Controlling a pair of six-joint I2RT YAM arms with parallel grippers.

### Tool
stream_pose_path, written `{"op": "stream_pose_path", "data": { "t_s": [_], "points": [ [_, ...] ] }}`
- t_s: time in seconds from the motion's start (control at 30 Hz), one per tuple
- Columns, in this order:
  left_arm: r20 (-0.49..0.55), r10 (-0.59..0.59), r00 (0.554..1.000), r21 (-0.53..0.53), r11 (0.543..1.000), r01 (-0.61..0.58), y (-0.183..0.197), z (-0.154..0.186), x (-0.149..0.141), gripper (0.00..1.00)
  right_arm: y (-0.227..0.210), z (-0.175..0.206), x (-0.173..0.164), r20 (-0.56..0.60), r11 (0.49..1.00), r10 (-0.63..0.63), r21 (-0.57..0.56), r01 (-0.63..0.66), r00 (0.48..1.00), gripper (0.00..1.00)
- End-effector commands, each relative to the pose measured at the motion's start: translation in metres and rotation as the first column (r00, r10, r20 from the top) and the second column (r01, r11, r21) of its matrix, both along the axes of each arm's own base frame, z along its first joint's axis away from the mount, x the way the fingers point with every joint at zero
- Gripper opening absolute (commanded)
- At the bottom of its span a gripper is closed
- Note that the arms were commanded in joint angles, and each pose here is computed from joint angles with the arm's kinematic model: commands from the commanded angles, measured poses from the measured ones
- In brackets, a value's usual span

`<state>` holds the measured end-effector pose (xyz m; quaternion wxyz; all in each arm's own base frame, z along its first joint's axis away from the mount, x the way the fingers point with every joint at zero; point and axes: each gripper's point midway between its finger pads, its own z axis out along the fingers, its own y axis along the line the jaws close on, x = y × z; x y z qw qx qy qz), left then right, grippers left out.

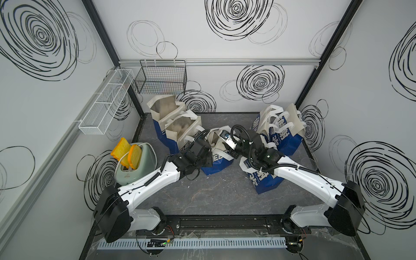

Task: Open the takeout bag
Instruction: Open the takeout bag at the center of the board.

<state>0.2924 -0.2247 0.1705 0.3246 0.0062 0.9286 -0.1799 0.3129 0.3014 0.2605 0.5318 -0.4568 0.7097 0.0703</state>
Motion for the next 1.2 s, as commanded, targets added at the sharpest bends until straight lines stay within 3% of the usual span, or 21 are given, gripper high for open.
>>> {"op": "stream_pose_path", "data": {
  "t_s": [0.0, 0.27, 0.67, 0.73, 0.83, 0.87, 1.17],
  "points": [
    [0.007, 0.003, 1.0, 0.011, 1.0, -0.003, 0.002, 0.005, -0.002, 0.0, 0.008, 0.031, 0.009, 0.079, 0.999, -0.006, 0.047, 0.002, 0.997, 0.35],
    [0.011, -0.007, 1.0, 0.025, 1.0, 0.007, 0.002, 0.004, -0.002, 0.0, 0.012, 0.041, 0.016, 0.114, 0.999, -0.005, 0.05, 0.0, 0.993, 0.35],
    [0.028, -0.001, 1.0, 0.023, 1.0, 0.0, 0.005, 0.009, 0.001, 0.0, 0.014, 0.012, 0.018, 0.071, 1.0, -0.001, 0.0, 0.001, 0.998, 0.31],
    [0.028, 0.0, 1.0, 0.024, 1.0, 0.0, 0.005, 0.009, 0.001, 0.0, 0.012, 0.007, 0.02, 0.065, 1.0, -0.009, -0.01, 0.009, 0.998, 0.27],
    [0.017, 0.0, 1.0, 0.032, 1.0, 0.0, 0.006, 0.005, 0.0, 0.0, 0.009, 0.005, 0.023, 0.064, 0.999, -0.028, -0.025, 0.03, 0.998, 0.02],
    [0.007, 0.0, 1.0, 0.039, 0.999, 0.0, 0.007, 0.001, -0.001, 0.0, 0.007, 0.009, 0.025, 0.074, 0.999, -0.042, -0.026, 0.044, 0.996, 0.0],
    [-0.106, 0.011, 0.994, 0.121, 0.993, 0.002, 0.022, -0.046, -0.019, 0.0, -0.013, 0.062, 0.044, 0.193, 0.993, -0.103, -0.029, 0.11, 0.976, 0.0]
  ]
}}
